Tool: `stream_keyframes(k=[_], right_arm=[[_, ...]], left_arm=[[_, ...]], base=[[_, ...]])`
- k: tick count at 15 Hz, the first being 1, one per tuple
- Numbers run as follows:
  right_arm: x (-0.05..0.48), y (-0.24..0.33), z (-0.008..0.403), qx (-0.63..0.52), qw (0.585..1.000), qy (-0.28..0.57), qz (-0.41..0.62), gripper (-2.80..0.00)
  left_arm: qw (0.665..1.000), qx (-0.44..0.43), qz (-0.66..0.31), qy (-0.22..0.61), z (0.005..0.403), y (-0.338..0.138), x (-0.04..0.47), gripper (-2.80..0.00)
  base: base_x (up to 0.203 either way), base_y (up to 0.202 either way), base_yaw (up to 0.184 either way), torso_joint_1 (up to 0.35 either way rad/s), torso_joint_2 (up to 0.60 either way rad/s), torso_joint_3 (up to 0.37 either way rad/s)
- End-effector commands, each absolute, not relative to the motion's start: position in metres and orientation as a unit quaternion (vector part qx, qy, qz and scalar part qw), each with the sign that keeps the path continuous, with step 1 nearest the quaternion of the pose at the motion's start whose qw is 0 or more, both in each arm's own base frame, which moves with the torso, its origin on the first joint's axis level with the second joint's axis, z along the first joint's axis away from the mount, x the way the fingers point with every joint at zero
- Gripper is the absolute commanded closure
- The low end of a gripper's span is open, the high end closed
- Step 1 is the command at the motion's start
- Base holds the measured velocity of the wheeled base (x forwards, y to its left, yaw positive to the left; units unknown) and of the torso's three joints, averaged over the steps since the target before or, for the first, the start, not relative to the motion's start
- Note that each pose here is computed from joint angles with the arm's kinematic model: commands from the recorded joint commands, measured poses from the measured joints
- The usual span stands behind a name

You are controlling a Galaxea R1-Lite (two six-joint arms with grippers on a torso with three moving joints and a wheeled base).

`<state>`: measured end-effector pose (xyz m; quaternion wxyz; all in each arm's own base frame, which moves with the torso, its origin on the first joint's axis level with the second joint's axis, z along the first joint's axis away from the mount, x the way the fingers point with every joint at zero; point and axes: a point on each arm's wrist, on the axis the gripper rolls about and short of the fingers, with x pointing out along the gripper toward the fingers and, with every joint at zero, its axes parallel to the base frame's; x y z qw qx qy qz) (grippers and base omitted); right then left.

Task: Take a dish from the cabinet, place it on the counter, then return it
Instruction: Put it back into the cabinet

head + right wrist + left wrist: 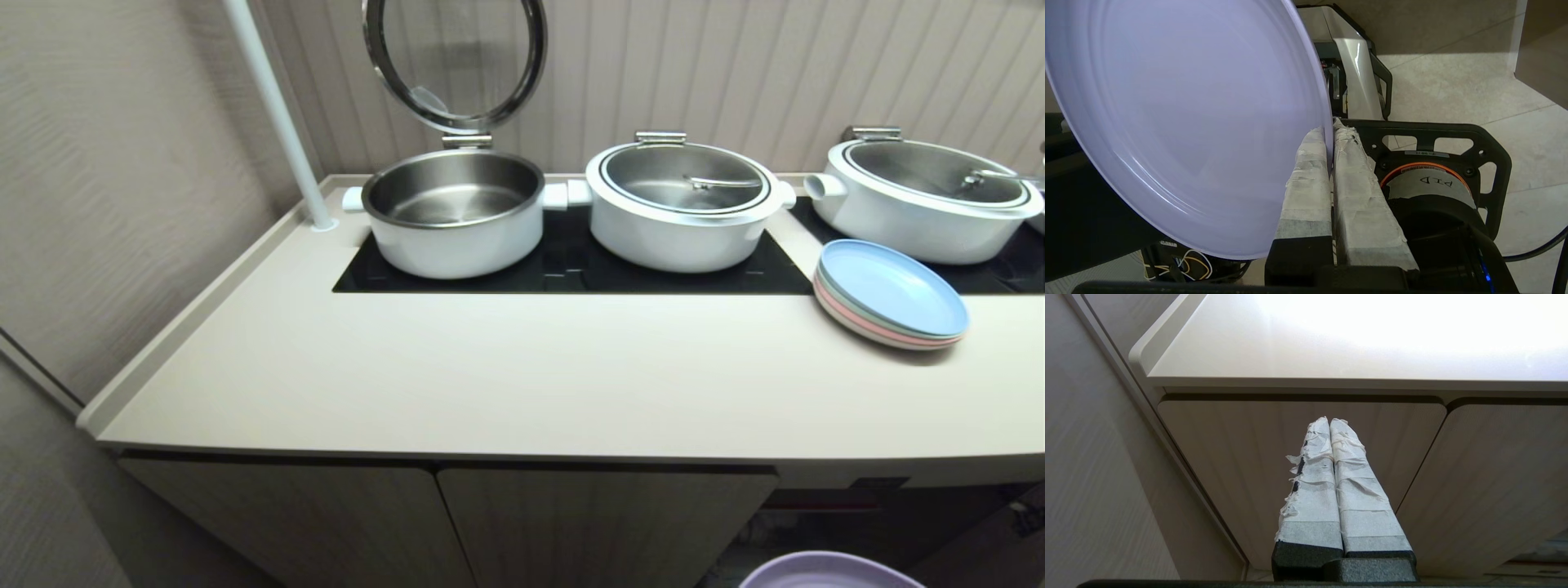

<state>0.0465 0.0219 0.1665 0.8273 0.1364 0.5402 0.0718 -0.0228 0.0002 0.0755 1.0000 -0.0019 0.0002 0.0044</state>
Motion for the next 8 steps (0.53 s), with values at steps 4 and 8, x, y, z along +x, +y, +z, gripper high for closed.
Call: stream_keyframes(k=[4, 8], right_arm=[[0.046, 0.0217, 0.1668, 0.137, 0.824, 0.545, 0.069, 0.0], [0.0462, 0.0218, 0.1673, 0.138, 0.825, 0.543, 0.069, 0.0]], left_arm=[[1.0, -0.002, 0.005, 0.0, 0.0755, 0.0002, -0.0228, 0.0], [1.0, -0.002, 0.005, 0.0, 0.0755, 0.0002, -0.0228, 0.0]], base=[[0.0, 0.0, 0.0, 0.0, 0.0, 0.0], [0.0, 0.0, 0.0, 0.0, 0.0, 0.0]])
